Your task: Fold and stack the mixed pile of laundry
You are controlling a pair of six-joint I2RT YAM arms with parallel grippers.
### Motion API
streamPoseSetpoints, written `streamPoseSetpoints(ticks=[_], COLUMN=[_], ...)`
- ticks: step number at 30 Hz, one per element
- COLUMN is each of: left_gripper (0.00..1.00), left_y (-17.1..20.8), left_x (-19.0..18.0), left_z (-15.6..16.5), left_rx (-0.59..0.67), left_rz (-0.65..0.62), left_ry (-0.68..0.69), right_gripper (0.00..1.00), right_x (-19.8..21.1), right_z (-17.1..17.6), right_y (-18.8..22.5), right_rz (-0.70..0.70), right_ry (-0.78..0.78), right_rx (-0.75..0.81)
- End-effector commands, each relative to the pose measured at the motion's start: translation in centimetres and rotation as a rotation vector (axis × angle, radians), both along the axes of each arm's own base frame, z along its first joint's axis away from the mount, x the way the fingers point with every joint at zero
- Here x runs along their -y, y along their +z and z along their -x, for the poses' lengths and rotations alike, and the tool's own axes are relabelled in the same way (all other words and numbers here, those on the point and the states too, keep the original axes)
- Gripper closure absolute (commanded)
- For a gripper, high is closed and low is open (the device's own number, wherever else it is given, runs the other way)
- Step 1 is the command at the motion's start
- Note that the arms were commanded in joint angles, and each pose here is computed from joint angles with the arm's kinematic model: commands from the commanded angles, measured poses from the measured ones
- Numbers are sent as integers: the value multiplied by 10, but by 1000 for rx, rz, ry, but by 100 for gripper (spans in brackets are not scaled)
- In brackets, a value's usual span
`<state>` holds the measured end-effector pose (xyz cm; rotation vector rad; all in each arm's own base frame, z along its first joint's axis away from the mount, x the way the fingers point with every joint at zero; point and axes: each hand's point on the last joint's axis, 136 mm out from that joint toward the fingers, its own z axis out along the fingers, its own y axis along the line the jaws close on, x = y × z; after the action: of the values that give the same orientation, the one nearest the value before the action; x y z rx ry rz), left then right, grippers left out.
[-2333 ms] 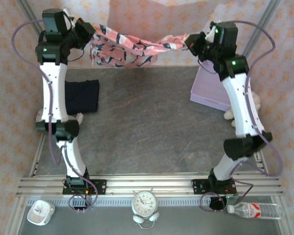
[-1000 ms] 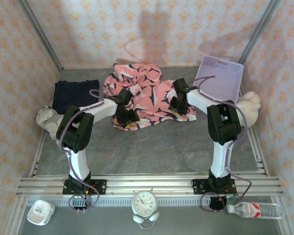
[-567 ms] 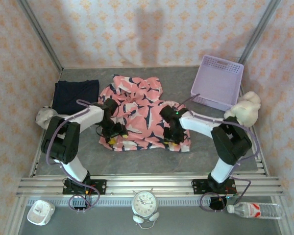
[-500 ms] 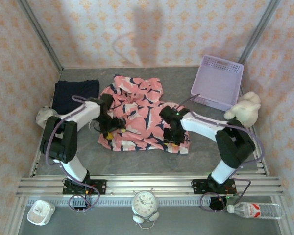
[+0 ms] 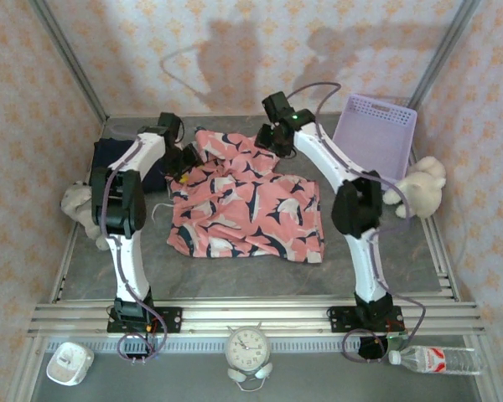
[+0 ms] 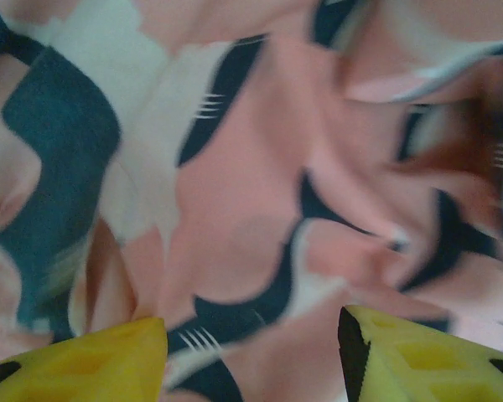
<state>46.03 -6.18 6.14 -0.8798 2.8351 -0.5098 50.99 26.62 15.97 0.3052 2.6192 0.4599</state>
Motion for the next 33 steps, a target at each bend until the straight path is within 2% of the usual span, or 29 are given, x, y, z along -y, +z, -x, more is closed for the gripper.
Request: streamPoseSetpoints(ticks=[1,6,10,13,16,18,20,26,29,33], left_gripper=[44,45,45,45,45,45,45,45,45,43], left_y=[-4,-27,-38,-45,-48,-49,-51,-52,-47,-30], left_x=[-3,4,5,4,6,9,9,12,15,18], left_z=[0,4,11,17,20,22,23,18,10,-3], left_rx=[-17,-77,-116,-144,-159,-165,-169,-169,-154,-116], left_rz=[-37,4,1,-4,20,36,41,61,78,93], left_ry=[14,-13,-34,-44,-42,-37,-24,-3,2,-9], right_gripper=[50,56,63,73,78,81,84,88,86,76], right_x=[16,5,2,38,84,118,142,187,175,139], right_z=[-37,-85,-93,-74,-42,-12,9,60,59,24], right_y=[-24,-65,-101,-135,-153,-154,-152,-142,-130,-81], right_rz=[44,-146,-162,3,207,331,379,329,255,190], right_ry=[-55,-130,-159,-280,-365,-435,-476,-618,-581,-457], right_rx=[5,27,-4,-111,-216,-298,-329,-339,-317,-177])
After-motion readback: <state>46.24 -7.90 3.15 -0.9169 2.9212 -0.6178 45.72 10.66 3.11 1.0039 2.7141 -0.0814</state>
